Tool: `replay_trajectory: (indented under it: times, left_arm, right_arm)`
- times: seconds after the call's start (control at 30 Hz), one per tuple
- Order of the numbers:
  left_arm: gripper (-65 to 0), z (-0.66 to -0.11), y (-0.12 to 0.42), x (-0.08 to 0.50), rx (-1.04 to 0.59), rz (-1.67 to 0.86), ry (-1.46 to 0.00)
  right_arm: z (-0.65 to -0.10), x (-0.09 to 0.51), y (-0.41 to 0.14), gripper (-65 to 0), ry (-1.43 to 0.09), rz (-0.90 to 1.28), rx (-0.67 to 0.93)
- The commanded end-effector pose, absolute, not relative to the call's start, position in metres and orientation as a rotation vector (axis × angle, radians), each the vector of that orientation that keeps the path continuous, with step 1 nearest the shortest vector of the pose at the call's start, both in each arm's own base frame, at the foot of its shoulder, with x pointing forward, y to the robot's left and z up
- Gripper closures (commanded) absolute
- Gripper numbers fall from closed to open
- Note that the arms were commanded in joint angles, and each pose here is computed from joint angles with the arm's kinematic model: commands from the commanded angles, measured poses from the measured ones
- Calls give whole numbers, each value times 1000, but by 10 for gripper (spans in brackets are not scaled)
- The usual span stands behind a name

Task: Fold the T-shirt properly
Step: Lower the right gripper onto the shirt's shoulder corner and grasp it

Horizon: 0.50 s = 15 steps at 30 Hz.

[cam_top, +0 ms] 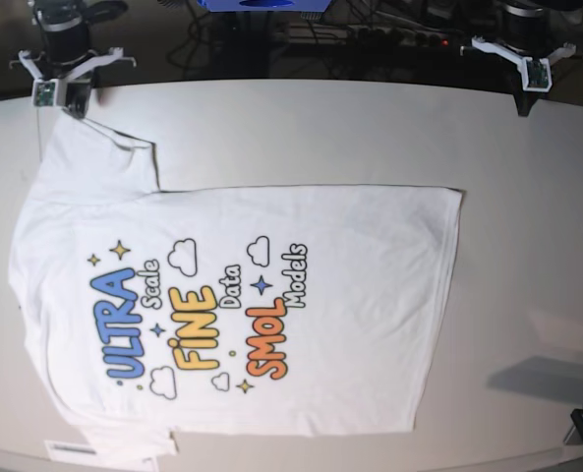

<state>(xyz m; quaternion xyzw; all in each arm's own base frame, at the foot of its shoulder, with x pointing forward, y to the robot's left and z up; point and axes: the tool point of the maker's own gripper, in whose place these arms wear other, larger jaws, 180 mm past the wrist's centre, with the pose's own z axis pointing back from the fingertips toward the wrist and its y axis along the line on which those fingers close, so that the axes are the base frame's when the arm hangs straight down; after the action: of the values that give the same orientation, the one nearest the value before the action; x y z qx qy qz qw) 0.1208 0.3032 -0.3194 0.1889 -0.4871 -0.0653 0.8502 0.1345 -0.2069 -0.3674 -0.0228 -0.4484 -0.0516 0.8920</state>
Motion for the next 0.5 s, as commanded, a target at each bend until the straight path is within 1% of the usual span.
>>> replay_trajectory:
  times: [0.0, 0.1, 0.2, 0.3, 0.4, 0.43, 0.47]
  left_arm:
    - [0, -309, 301, 130, 387, -156, -1065]
    - [0, -310, 298, 142, 350, -174, -1068]
    - [0, -309, 289, 152, 308, -183, -1096]
    - [0, -308, 285, 159, 293, -178, -1117]
    - [0, -307, 284, 161, 292, -169, -1124]
    - [0, -307, 284, 161, 292, -169, -1124]
    - [0, -306, 284, 162, 293, -169, -1130]
  right_arm:
    - [-355, 141, -216, -1, -970, -121, -51]
    - [-346, 146, -236, -1, -977, -191, -10]
    - [-339, 145, -252, -3, -978, -216, 7]
    - [-330, 144, -256, -3, -991, -204, 59]
    - [-327, 136, -263, -6, -965, -232, 112]
    - [-327, 132, -266, -22, -946, -242, 122]
    - [-325, 130, -269, -51, -939, -244, 129]
